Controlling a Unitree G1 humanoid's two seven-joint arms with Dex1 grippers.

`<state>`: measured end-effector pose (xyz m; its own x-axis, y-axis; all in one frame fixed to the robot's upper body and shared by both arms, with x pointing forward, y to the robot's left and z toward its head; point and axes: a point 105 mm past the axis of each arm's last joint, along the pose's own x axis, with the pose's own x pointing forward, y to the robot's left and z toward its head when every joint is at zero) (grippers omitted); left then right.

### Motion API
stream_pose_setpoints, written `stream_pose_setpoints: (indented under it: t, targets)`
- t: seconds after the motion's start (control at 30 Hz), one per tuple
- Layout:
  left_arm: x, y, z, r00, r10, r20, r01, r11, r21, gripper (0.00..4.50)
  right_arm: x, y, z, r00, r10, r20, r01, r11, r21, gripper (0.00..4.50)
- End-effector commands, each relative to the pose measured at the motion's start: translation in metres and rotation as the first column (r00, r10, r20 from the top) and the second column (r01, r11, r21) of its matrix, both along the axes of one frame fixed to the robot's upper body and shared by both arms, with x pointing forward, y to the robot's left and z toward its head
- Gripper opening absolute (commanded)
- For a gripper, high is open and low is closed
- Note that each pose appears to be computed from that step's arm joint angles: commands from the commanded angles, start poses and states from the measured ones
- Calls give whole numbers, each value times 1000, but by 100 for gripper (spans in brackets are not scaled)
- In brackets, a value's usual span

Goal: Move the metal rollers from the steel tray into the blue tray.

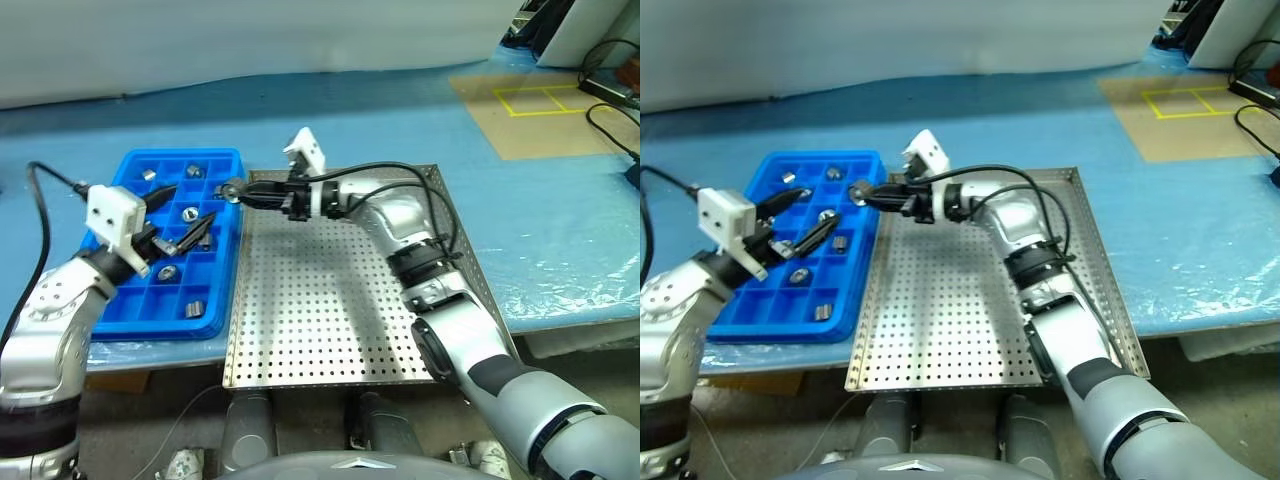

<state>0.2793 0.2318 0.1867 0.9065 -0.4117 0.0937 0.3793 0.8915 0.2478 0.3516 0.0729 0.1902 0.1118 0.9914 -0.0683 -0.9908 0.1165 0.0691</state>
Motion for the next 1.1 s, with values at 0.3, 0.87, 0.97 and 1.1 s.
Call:
stream_pose_setpoints:
  t: [0.3,0.87,0.97,1.1]
  targets:
    - [-69,39,21,943,324,75,-325,946,5,427,-37,68,9,973,221,67,-223,975,22,61]
    - [-109,38,5,882,470,31,-469,882,-43,427,-69,116,-30,951,297,79,-285,949,-134,61]
    - [-108,35,5,885,464,33,-462,886,-50,427,-67,117,-32,956,283,85,-269,953,-142,61]
    - [-104,33,4,891,453,32,-451,891,-52,427,-62,113,-39,956,268,117,-248,955,-165,61]
